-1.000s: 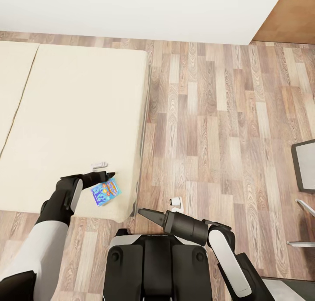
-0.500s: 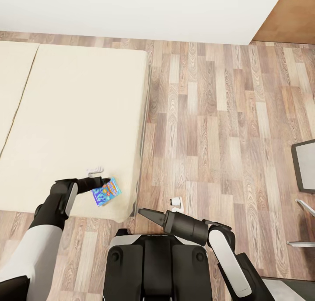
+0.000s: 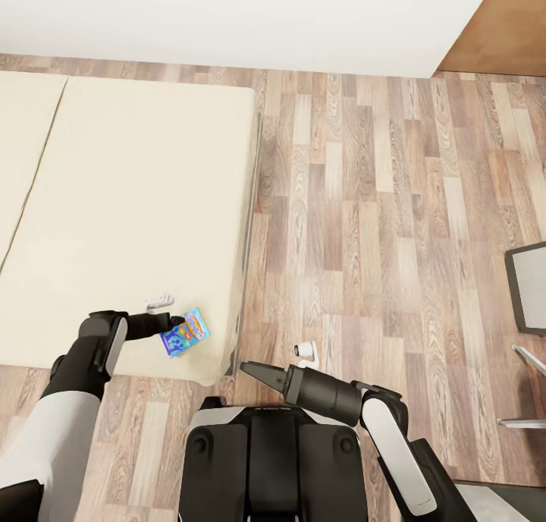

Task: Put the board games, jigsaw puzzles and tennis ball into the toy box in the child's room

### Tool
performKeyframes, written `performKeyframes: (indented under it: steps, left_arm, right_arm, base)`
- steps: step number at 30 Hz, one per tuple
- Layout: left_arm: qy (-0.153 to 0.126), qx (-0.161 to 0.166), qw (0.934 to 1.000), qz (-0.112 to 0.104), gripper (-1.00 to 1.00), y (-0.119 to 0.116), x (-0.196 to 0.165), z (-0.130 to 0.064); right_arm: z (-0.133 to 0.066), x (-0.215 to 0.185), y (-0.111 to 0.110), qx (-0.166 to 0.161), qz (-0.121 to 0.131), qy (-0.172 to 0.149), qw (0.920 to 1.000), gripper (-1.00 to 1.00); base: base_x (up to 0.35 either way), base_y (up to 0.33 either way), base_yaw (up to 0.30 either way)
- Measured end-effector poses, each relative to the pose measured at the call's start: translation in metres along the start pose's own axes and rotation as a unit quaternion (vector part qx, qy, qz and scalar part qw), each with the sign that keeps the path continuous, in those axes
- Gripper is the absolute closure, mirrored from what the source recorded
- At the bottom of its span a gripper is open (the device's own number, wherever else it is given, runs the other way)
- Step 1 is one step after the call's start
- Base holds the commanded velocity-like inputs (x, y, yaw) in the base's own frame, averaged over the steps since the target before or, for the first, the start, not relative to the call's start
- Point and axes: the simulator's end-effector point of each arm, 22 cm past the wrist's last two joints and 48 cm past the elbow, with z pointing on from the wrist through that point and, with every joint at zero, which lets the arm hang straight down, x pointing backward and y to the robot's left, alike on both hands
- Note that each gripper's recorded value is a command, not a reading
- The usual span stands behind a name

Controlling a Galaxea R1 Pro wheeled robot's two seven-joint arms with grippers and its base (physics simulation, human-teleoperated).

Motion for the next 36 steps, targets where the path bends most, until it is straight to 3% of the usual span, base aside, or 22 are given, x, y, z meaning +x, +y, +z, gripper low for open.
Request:
performKeyframes:
  steps: [16, 26, 32, 36]
  left_arm:
    - [0.012, -0.002, 0.9999, -0.004, -1.00, 0.003, 0.007, 0.002]
    - [0.039, -0.002, 0.9991, -0.014, -1.00, 0.007, 0.032, 0.014]
    - [0.039, -0.001, 0.9991, -0.014, -1.00, 0.007, 0.033, 0.015]
    - [0.023, 0.000, 0.9997, -0.008, -1.00, 0.006, 0.025, 0.016]
  right_arm:
    - [0.000, 0.000, -0.001, 0.001, 0.000, 0.000, 1.0000, -1.00]
    - [-0.002, -0.001, -0.001, 0.002, -0.001, -0.001, 1.0000, -1.00]
    - [-0.004, -0.002, -0.002, 0.003, -0.001, -0.001, 1.0000, -1.00]
    - [-0.004, -0.002, -0.002, 0.003, -0.001, -0.001, 1.0000, -1.00]
  base:
    - [0.000, 0.000, 0.000]
    - [0.000, 0.000, 0.000]
    - [0.000, 0.000, 0.000]
    - [0.000, 0.000, 0.000]
